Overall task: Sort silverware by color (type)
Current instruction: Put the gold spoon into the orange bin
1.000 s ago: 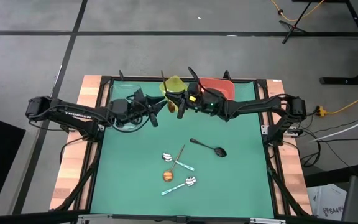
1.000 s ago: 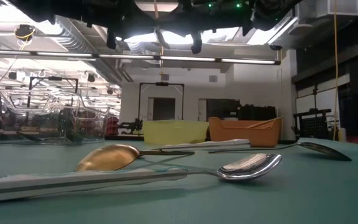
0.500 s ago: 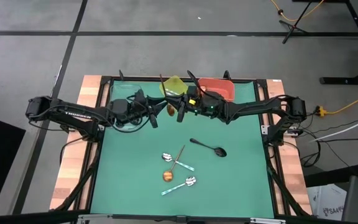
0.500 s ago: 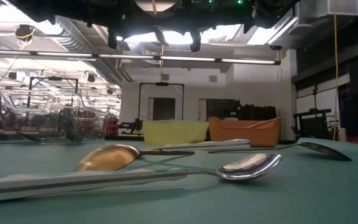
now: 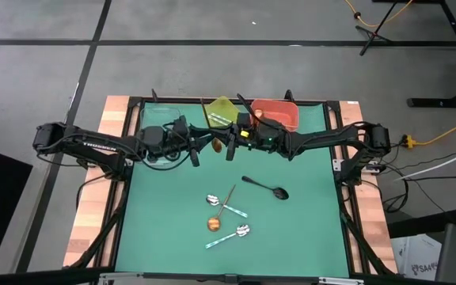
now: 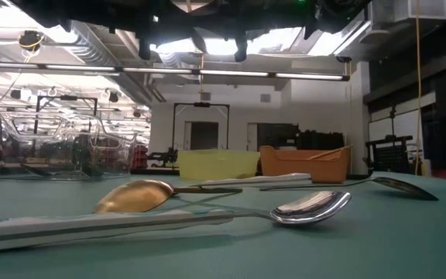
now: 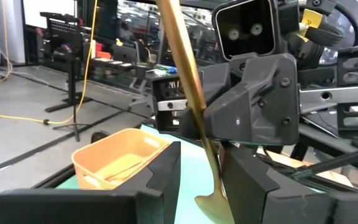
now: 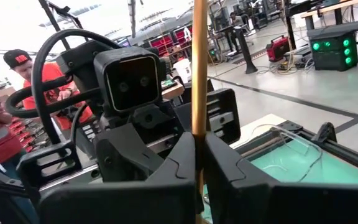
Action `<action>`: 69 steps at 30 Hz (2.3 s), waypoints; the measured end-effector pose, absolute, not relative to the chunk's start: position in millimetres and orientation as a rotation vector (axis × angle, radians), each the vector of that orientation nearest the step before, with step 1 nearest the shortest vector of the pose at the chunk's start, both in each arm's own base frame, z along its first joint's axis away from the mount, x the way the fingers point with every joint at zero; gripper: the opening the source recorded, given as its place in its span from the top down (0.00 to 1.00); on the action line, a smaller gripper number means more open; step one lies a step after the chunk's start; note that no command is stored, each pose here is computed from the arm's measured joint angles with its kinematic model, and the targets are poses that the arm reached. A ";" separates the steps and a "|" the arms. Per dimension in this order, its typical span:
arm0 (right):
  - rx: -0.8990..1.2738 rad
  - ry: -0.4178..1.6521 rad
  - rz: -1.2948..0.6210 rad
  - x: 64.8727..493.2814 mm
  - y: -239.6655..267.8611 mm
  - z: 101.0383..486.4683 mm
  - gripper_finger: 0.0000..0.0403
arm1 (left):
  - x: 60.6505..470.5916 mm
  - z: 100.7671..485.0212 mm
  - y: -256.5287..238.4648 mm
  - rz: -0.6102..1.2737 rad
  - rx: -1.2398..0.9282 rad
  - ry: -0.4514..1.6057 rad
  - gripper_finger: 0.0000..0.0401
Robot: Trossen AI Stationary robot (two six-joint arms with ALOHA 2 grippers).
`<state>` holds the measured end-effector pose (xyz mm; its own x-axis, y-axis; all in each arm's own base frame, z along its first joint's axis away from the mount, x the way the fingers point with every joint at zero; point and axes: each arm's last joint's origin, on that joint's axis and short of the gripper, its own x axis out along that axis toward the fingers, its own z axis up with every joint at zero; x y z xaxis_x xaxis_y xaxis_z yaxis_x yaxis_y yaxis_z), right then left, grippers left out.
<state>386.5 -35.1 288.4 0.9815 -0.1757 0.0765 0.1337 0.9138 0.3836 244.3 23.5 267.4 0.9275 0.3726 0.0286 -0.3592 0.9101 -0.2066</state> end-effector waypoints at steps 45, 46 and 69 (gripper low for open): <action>0.356 -0.100 -0.164 386.4 -35.7 287.8 0.91 | 244.2 267.1 24.4 0.411 -0.197 -0.069 0.99; 0.356 -0.097 -0.164 386.4 -35.7 287.4 0.89 | 244.2 267.0 24.3 0.410 -0.197 -0.069 0.99; -0.170 0.398 -0.154 335.0 -31.6 299.4 0.71 | 243.9 252.5 23.5 0.396 -0.294 0.065 0.98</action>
<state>335.0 -31.6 299.4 0.9105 -0.1819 -0.3713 0.1153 0.9741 -0.1945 243.9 23.5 252.5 0.9212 0.3704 -0.1193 -0.3891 0.8809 -0.2695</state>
